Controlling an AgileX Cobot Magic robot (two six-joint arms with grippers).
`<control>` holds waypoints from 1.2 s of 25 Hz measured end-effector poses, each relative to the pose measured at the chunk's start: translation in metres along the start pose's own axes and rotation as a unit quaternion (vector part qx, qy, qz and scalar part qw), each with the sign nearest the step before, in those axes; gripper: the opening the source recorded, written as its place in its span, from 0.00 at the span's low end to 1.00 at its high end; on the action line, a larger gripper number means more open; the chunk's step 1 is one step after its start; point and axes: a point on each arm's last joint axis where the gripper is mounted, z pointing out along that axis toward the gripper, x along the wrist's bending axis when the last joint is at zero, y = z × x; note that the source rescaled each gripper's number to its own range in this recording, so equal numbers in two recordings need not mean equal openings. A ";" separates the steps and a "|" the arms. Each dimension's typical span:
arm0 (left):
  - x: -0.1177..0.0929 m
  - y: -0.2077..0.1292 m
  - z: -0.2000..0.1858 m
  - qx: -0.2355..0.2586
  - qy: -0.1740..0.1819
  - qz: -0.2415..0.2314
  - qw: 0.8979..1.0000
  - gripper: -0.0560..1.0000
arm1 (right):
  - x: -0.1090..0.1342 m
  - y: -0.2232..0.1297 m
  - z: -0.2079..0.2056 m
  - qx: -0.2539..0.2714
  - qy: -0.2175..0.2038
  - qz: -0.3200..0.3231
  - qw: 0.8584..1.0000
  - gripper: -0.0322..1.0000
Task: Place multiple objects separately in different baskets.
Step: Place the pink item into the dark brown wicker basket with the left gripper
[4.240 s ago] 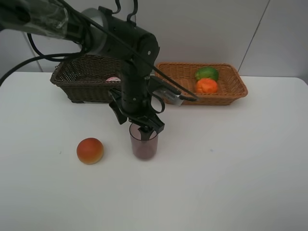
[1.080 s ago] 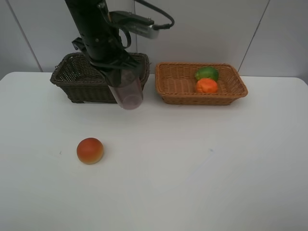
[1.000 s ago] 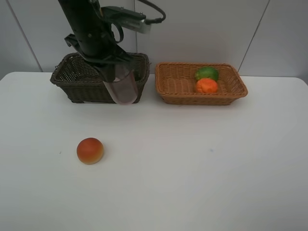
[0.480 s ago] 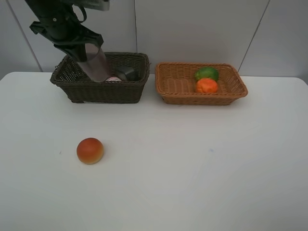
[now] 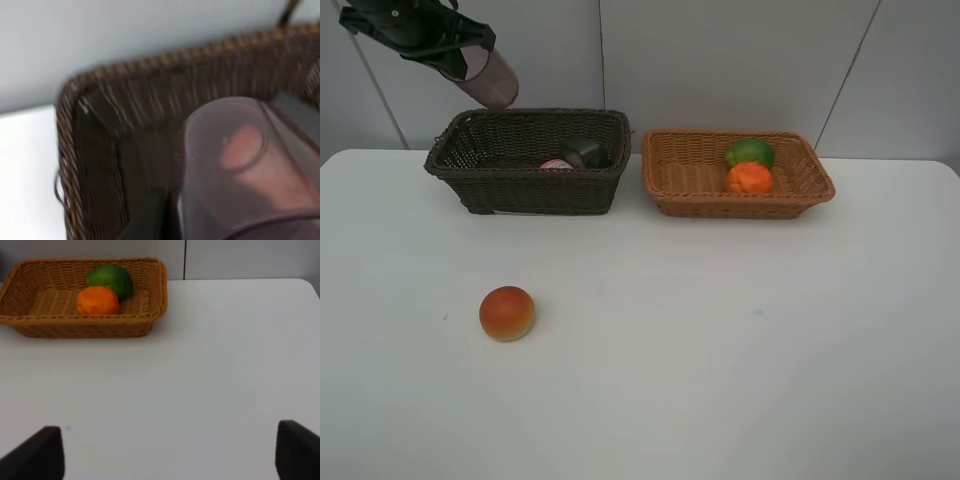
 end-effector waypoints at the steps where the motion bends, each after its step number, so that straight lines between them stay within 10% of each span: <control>1: 0.002 0.001 0.003 -0.008 0.001 -0.002 1.000 0.05 | 0.000 0.000 0.000 0.000 0.000 0.000 1.000 0.94; 30: 0.000 -0.026 0.091 0.024 -0.003 0.019 1.000 0.16 | 0.000 0.000 0.000 0.000 0.000 0.000 1.000 0.94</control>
